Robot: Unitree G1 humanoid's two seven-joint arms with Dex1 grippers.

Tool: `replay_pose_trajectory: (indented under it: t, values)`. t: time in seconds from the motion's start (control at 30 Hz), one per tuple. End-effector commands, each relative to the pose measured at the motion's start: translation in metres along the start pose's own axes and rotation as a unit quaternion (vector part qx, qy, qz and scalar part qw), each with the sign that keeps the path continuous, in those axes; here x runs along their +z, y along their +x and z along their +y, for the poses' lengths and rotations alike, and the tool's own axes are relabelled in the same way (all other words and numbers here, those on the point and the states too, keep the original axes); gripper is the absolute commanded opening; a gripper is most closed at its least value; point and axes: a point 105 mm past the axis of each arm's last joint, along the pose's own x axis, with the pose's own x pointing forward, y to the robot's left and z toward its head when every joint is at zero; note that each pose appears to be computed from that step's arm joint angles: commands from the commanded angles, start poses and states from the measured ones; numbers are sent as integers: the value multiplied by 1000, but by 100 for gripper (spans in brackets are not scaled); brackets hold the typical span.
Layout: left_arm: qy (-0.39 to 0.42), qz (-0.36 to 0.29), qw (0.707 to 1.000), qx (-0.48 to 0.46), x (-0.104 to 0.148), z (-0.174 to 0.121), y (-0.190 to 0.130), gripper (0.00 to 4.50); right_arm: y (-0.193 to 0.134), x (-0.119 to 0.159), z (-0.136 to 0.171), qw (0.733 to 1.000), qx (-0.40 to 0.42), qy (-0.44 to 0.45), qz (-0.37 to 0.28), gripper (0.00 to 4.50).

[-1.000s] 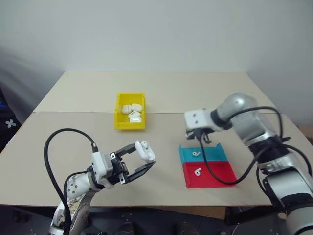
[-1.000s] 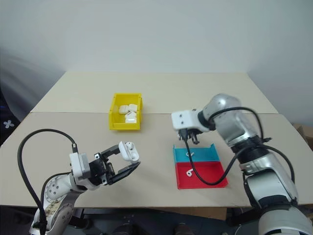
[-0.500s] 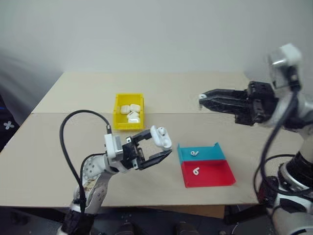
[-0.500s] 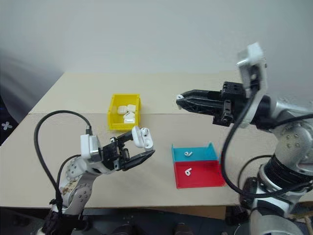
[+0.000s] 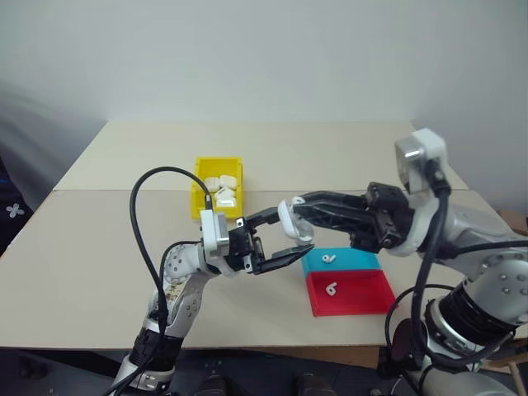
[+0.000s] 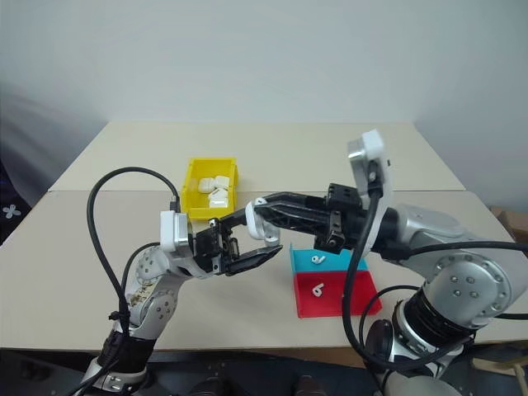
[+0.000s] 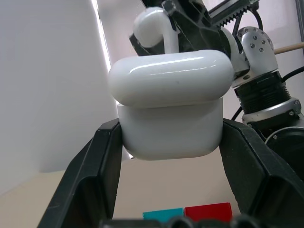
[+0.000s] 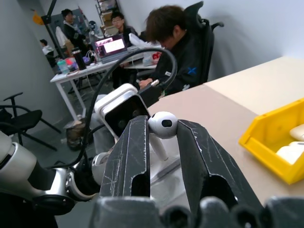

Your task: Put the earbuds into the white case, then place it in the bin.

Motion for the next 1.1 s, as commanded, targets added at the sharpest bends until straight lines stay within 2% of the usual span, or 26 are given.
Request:
replay_pose_trajectory:
  t: [0.03,0.9,1.0,1.1]
  values:
    - [14,-6,1000,-1,8,-2,1,277,-1,4,4,1000,4,-28,-9,90]
    - [27,0,999,17,7,5,-4,277,-7,-17,0,999,-23,-45,15,90]
    - [27,1,999,18,6,5,-4,277,-7,-21,3,997,-20,-63,29,158]
    - [26,2,999,18,6,6,-4,277,-8,-21,4,996,-22,-78,32,253]
